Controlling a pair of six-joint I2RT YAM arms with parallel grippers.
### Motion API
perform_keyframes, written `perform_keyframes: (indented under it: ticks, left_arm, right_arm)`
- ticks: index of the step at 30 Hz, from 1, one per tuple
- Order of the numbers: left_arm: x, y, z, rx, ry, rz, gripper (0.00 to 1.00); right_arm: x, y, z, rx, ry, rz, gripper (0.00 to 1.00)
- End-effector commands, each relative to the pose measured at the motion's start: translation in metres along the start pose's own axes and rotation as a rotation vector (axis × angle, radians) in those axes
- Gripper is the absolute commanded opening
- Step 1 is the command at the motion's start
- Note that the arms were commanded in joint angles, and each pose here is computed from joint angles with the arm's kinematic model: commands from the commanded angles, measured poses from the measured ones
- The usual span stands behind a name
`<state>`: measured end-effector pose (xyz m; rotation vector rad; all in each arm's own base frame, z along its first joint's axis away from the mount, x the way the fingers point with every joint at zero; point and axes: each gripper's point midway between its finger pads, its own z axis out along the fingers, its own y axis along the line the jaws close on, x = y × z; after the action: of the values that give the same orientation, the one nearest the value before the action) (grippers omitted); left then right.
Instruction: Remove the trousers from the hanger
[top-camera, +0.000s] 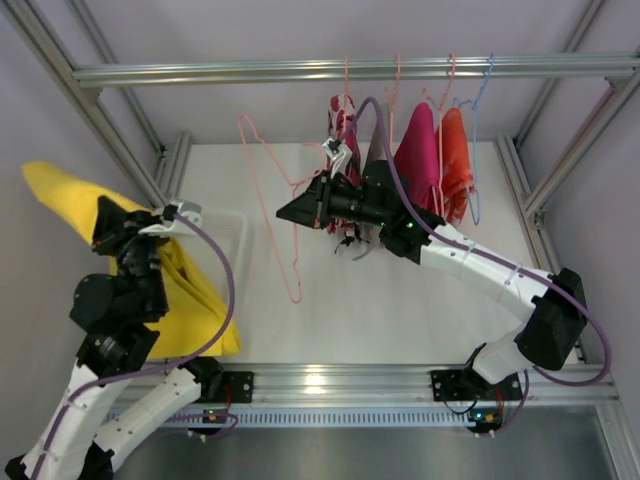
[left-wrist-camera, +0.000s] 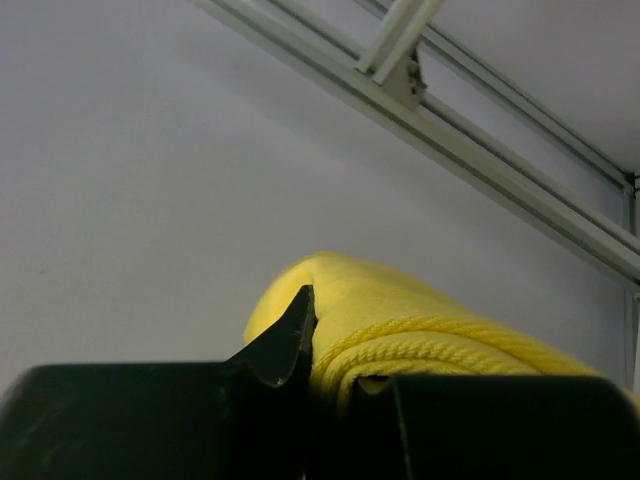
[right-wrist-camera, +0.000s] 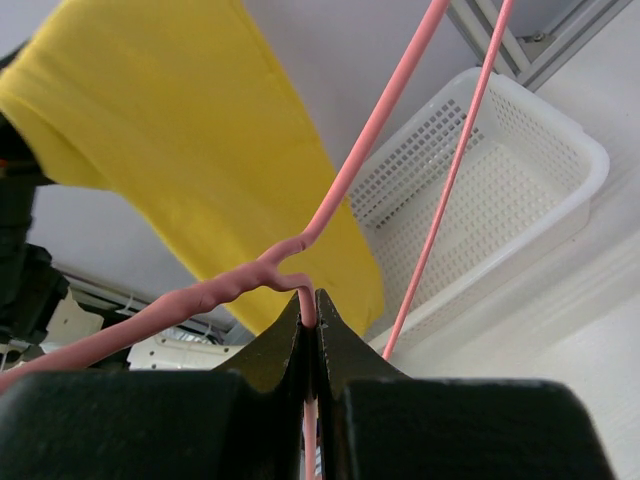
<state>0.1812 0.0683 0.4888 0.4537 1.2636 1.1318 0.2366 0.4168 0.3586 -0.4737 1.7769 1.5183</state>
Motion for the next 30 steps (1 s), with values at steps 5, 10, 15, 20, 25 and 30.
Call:
perform_keyframes:
  ticks: [5,10,15,20,25,30]
  left_arm:
    - [-0.011,-0.061,0.014,0.046,-0.022,0.049,0.0]
    - [-0.013,-0.088,0.021,0.099,0.0,0.089,0.0]
    - [-0.002,-0.085,0.03,0.123,0.12,-0.015,0.0]
    - [0.035,-0.097,0.032,0.17,0.313,0.01,0.0]
    - [0.071,-0.114,0.034,0.22,0.499,-0.09,0.0]
    - [0.114,-0.123,0.059,0.239,0.627,-0.182,0.0]
  right_arm:
    - [-0.024,0.023,-0.002,-0.058,-0.049,-0.031,0.0]
    - [-0.028,0.022,-0.007,-0.053,-0.057,-0.022,0.0]
    - [-0.031,0.023,-0.012,-0.054,-0.072,-0.027,0.0]
    - [-0.036,0.027,-0.016,-0.059,-0.082,-0.038,0.0]
    - [-0.041,0.029,-0.02,-0.05,-0.09,-0.057,0.0]
    - [-0.043,0.028,-0.023,-0.043,-0.094,-0.064,0.0]
